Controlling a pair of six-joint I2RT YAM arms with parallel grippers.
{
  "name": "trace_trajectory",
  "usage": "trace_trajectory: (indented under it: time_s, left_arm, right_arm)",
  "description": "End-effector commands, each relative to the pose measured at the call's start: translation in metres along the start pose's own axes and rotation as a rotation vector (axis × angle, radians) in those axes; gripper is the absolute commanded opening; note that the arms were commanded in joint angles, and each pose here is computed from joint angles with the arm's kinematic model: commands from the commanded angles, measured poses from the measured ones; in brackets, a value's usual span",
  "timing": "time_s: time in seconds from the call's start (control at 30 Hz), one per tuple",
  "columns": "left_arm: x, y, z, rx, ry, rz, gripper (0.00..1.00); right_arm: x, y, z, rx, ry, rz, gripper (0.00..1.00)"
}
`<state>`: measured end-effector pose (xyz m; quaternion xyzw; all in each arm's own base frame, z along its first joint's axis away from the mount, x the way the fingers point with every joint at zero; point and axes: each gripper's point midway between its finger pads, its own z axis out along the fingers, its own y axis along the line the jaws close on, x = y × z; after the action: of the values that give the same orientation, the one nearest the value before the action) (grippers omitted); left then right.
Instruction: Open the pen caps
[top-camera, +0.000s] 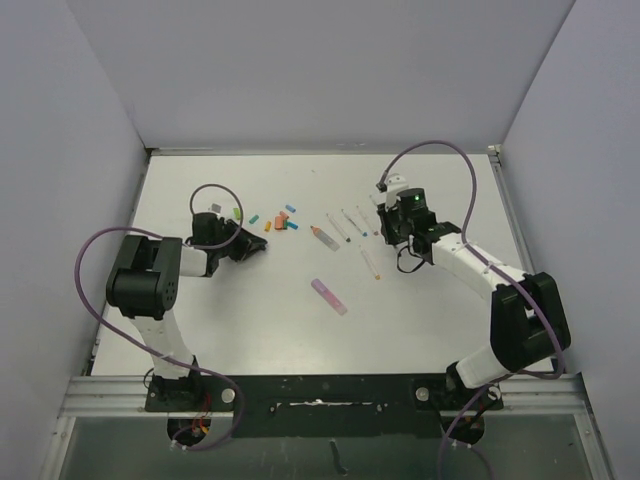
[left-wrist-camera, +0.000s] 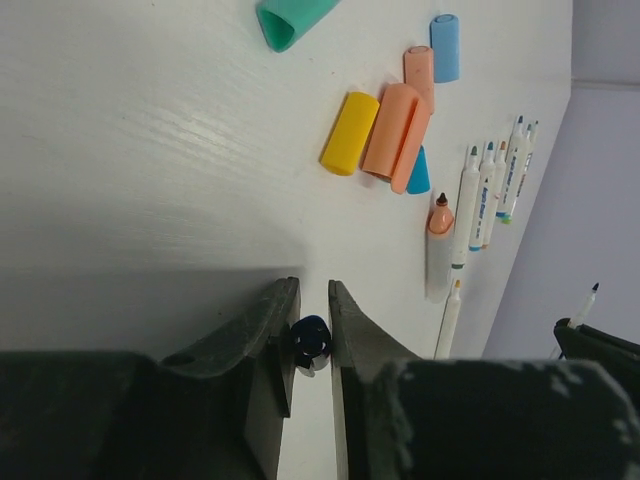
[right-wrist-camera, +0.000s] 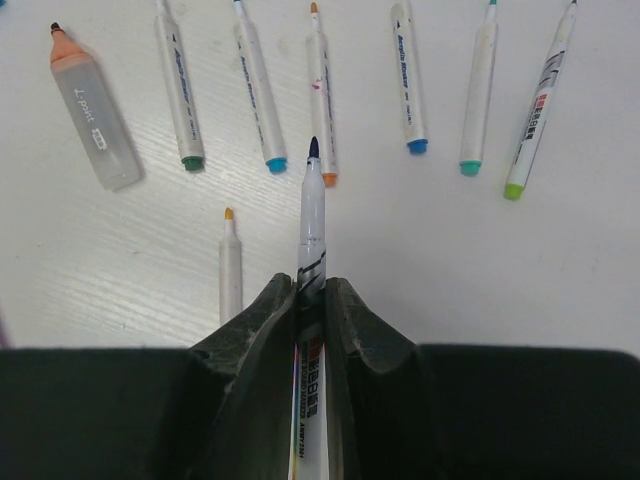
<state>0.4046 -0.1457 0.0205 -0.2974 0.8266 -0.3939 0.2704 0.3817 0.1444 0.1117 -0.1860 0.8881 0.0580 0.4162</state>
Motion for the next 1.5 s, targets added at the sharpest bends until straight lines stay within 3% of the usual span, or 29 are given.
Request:
trace_trajectory:
  time_s: [0.0,0.33,0.6,0.67,0.9,1.07,1.47]
  left_arm:
    - [-0.012,0.001,0.004,0.018,-0.031,0.011,0.2]
    - [-0.019,-0.004,-0.003,0.032,-0.044,-0.005,0.32]
    - [-0.03,-0.035,-0.026,0.101,-0.095,0.013,0.36]
    - [-0.033,-0.049,-0.035,0.138,-0.116,0.03,0.43]
    - [-0.041,-0.105,-0.073,0.328,-0.196,0.129,0.82]
    - [-0.041,-0.125,-0.087,0.392,-0.203,0.164,0.86]
    - [-0.042,-0.134,-0.095,0.412,-0.212,0.178,0.87]
  right_arm:
    - [-0.008,-0.007,0.0,0.017,-0.031,0.011,0.0]
    - [0.016,-0.004,0.019,0.003,0.055,0.043,0.0]
    - [0.036,-0.004,0.031,0.007,0.119,0.059,0.0]
    - [0.04,-0.003,0.035,0.004,0.132,0.063,0.0]
    - [0.052,-0.001,0.043,-0.001,0.169,0.074,0.01]
    - [0.058,0.002,0.047,-0.011,0.189,0.083,0.09]
    - [0.061,0.006,0.052,-0.034,0.197,0.088,0.15]
